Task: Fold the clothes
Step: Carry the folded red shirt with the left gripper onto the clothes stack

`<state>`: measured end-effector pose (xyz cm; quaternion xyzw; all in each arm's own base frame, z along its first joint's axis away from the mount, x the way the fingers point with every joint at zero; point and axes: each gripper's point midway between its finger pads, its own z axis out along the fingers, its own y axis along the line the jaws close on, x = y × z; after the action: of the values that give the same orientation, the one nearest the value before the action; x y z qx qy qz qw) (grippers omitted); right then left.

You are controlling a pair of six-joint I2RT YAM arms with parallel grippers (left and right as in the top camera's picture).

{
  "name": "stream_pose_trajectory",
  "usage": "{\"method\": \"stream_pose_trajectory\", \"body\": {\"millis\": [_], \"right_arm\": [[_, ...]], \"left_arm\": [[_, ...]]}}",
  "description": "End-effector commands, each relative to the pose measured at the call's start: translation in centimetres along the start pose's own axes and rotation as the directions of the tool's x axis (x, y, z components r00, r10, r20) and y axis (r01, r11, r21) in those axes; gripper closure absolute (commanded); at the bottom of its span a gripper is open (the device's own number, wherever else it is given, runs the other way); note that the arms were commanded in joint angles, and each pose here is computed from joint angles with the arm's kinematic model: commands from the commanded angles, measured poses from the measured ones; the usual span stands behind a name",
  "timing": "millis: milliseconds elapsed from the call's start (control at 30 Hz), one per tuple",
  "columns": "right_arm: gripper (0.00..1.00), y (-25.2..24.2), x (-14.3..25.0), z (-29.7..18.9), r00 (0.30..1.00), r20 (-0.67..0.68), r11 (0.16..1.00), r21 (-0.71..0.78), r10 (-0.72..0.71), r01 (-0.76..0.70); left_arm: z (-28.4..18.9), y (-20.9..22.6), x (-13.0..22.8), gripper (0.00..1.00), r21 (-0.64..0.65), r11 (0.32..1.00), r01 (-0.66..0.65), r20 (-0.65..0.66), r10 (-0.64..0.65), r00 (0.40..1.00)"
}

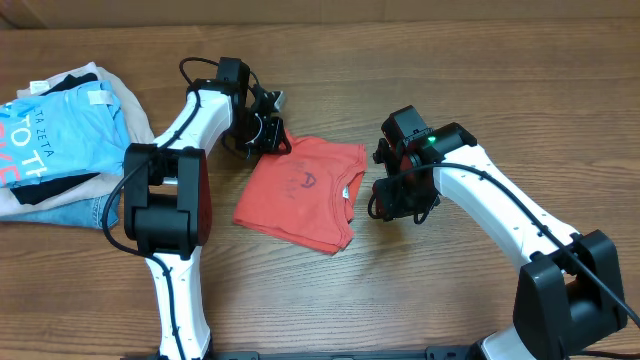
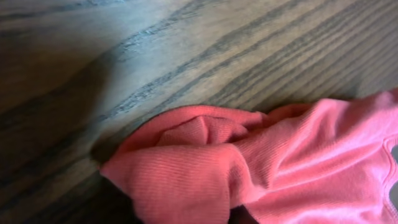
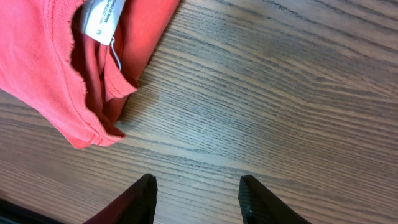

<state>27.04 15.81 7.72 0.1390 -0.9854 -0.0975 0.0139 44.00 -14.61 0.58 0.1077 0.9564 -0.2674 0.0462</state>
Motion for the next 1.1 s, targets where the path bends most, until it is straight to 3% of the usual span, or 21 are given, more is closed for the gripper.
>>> {"method": "stream_pose_trajectory", "body": {"millis": [0,400,800,1067], "right_arm": [[0.54,-0.1,-0.7,-1.5,0.998,0.055,1.000,-0.004,0.009,-0.008],[0.54,-3.0,-1.7,-4.3,0.984,0.150,0.995,-0.015,0.100,-0.099],[0.54,-5.8,-1.6,-6.1,0.963,0.199,0.983,-0.021,0.182,-0.182],[0.54,-5.9,-1.5,-6.1,0.963,0.197,0.983,-0.020,0.184,-0.184]], "left_arm": [[-0.6,-0.1,-0.8,0.90,-0.013,0.999,-0.049,0.010,0.049,0.999],[-13.8,1.2,-2.8,0.96,-0.364,0.931,-0.024,0.123,0.074,0.990],[-25.7,5.0,-0.9,0.95,-0.707,0.703,0.079,0.207,0.099,0.973],[-32.8,5.9,-1.0,0.94,-0.778,0.603,0.177,0.321,0.140,0.937]]}}
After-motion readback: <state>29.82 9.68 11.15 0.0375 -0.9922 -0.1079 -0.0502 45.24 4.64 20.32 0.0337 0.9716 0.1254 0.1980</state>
